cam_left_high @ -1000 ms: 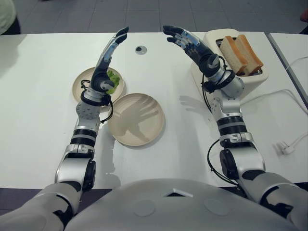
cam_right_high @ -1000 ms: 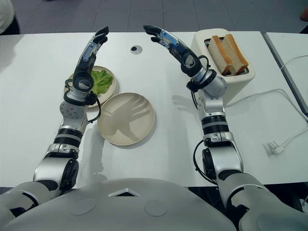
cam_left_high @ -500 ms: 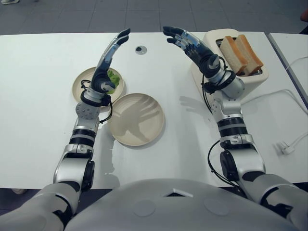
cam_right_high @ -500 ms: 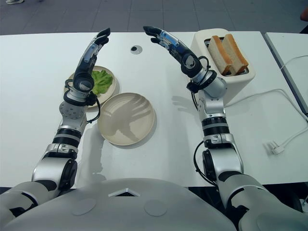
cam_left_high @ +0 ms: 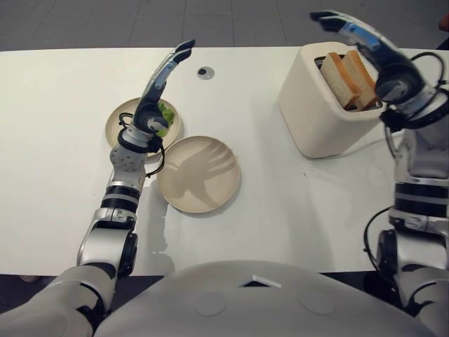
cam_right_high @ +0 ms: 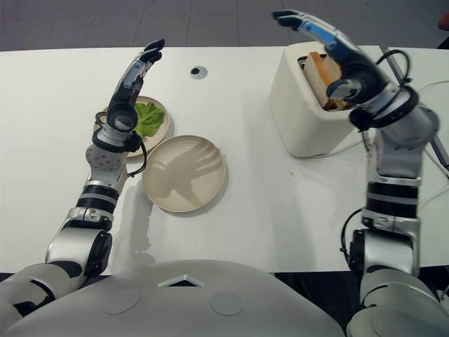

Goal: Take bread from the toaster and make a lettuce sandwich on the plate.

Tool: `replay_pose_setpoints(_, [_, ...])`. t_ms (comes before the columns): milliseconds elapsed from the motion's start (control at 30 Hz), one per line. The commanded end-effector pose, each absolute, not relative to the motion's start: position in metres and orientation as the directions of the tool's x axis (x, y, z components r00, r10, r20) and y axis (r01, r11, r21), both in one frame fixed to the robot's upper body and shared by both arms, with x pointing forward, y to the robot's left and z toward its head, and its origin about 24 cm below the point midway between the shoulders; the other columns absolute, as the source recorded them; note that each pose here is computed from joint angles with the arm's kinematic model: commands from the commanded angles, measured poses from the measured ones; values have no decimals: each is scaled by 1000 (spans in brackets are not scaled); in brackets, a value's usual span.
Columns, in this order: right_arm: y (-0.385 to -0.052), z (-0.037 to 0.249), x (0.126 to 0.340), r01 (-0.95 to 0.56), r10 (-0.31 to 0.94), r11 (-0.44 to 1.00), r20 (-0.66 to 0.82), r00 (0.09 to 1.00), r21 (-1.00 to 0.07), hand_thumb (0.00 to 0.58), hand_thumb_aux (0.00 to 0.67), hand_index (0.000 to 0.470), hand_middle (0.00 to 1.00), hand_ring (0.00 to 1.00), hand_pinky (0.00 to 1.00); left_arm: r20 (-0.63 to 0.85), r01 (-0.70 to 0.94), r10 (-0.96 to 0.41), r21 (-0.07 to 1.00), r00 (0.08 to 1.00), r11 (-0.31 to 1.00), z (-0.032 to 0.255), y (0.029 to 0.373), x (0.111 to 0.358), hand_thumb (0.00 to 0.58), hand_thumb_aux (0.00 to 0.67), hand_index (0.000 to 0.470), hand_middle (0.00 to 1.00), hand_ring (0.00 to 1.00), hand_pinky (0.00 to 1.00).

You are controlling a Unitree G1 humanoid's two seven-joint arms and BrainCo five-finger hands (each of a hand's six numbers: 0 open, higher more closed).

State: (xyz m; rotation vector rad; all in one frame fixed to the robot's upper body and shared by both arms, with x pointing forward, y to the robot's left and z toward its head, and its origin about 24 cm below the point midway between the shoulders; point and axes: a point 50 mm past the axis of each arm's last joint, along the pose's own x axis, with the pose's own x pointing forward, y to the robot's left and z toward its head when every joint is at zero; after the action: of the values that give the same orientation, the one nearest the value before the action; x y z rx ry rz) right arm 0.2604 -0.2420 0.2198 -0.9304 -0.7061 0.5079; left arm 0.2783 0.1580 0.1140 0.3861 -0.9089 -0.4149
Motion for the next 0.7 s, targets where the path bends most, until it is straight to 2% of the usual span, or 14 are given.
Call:
replay_pose_setpoints(33, [-292, 209, 266, -50, 457, 341, 119, 881, -939, 0, 0, 0, 0, 0, 0, 646, 180, -520, 518, 559, 837, 111, 159, 280, 0, 0, 0, 0, 0, 0])
replay_pose_setpoints(133, [-324, 193, 276, -84, 264, 254, -15, 964, -964, 0, 0, 0, 0, 0, 0, 629, 173, -517, 525, 581, 833, 108, 161, 282, 0, 0, 0, 0, 0, 0])
replay_pose_setpoints(233, [-341, 181, 283, -109, 140, 208, -81, 987, -972, 0, 0, 0, 0, 0, 0, 624, 169, -518, 530, 586, 831, 106, 162, 283, 0, 0, 0, 0, 0, 0])
replay_pose_setpoints(433, [-336, 159, 291, -178, 131, 203, -153, 980, -963, 0, 0, 0, 0, 0, 0, 625, 169, -515, 528, 586, 832, 104, 162, 282, 0, 0, 0, 0, 0, 0])
replay_pose_setpoints(567, [-327, 150, 295, -215, 175, 195, -181, 968, -957, 0, 0, 0, 4, 4, 4, 623, 167, -518, 532, 586, 830, 104, 162, 281, 0, 0, 0, 0, 0, 0])
replay_pose_setpoints(600, [-326, 148, 295, -217, 179, 190, -184, 967, -957, 96, 58, 41, 31, 31, 31, 622, 168, -519, 534, 586, 829, 103, 162, 281, 0, 0, 0, 0, 0, 0])
replay_pose_setpoints(633, [-326, 149, 296, -209, 178, 185, -176, 968, -960, 452, 355, 249, 86, 86, 86, 621, 168, -520, 535, 587, 828, 103, 162, 281, 0, 0, 0, 0, 0, 0])
replay_pose_setpoints(667, [-326, 150, 296, -199, 176, 180, -168, 970, -963, 527, 468, 328, 133, 133, 133, 619, 168, -522, 537, 587, 827, 103, 161, 281, 0, 0, 0, 0, 0, 0])
replay_pose_setpoints(700, [-327, 152, 297, -192, 175, 178, -161, 971, -965, 579, 644, 452, 176, 176, 176, 617, 169, -523, 539, 588, 825, 103, 161, 281, 0, 0, 0, 0, 0, 0])
